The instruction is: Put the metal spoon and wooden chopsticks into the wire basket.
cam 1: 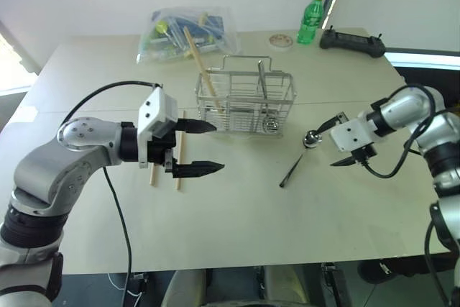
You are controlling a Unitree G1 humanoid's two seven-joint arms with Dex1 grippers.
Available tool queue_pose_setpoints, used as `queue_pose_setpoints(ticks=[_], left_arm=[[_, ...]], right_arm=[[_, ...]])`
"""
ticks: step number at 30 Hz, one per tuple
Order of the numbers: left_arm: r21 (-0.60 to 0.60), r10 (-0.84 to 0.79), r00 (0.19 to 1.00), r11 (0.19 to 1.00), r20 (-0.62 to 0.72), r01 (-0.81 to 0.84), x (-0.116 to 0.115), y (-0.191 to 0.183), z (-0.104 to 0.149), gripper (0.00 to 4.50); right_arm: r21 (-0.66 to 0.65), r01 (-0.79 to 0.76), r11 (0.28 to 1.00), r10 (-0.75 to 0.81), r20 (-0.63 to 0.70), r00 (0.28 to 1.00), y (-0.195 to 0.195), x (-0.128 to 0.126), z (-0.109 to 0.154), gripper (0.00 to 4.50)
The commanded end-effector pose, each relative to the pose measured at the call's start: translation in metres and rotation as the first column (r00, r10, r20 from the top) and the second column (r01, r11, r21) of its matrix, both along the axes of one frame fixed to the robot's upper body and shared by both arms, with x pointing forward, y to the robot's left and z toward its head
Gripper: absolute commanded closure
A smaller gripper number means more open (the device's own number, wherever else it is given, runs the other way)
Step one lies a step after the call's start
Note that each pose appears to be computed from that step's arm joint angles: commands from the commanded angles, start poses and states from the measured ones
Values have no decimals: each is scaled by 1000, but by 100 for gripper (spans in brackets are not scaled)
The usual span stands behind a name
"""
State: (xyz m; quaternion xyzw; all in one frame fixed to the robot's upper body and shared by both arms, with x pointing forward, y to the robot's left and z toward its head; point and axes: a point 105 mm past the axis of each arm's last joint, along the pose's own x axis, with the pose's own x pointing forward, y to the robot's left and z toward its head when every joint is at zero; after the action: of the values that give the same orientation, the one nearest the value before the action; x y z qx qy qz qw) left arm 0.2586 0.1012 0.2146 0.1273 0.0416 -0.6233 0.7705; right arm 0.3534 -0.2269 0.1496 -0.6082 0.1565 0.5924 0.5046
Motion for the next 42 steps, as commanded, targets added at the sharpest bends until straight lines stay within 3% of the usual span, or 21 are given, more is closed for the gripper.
queue_pose_setpoints(ticks=[1, 14, 29, 32, 39, 42], left_arm=[[2, -5, 999, 1000, 41, 5, -7, -1, 7, 5], [-19, 39, 998, 999, 41, -38, -9, 1, 12, 5], [-21, 17, 999, 1000, 29, -16, -16, -4, 14, 5], [-27, 20, 999, 999, 35, -19, -15, -5, 17, 0], [-42, 26, 998, 999, 53, -24, -13, -6, 27, 0], [-44, 27, 998, 999, 58, -25, -12, -6, 29, 0]], right_arm=[[-49, -73, 996, 74, 22, 997, 4, 3, 1, 0], [-127, -252, 959, 254, 2, 967, 35, 7, -3, 0], [-265, -324, 908, 344, 31, 939, 63, 21, -23, 0], [-301, -338, 892, 365, 34, 931, 61, 22, -28, 91], [-284, -341, 896, 365, 36, 930, 63, 22, -31, 446], [-280, -343, 897, 367, 36, 930, 63, 21, -33, 449]])
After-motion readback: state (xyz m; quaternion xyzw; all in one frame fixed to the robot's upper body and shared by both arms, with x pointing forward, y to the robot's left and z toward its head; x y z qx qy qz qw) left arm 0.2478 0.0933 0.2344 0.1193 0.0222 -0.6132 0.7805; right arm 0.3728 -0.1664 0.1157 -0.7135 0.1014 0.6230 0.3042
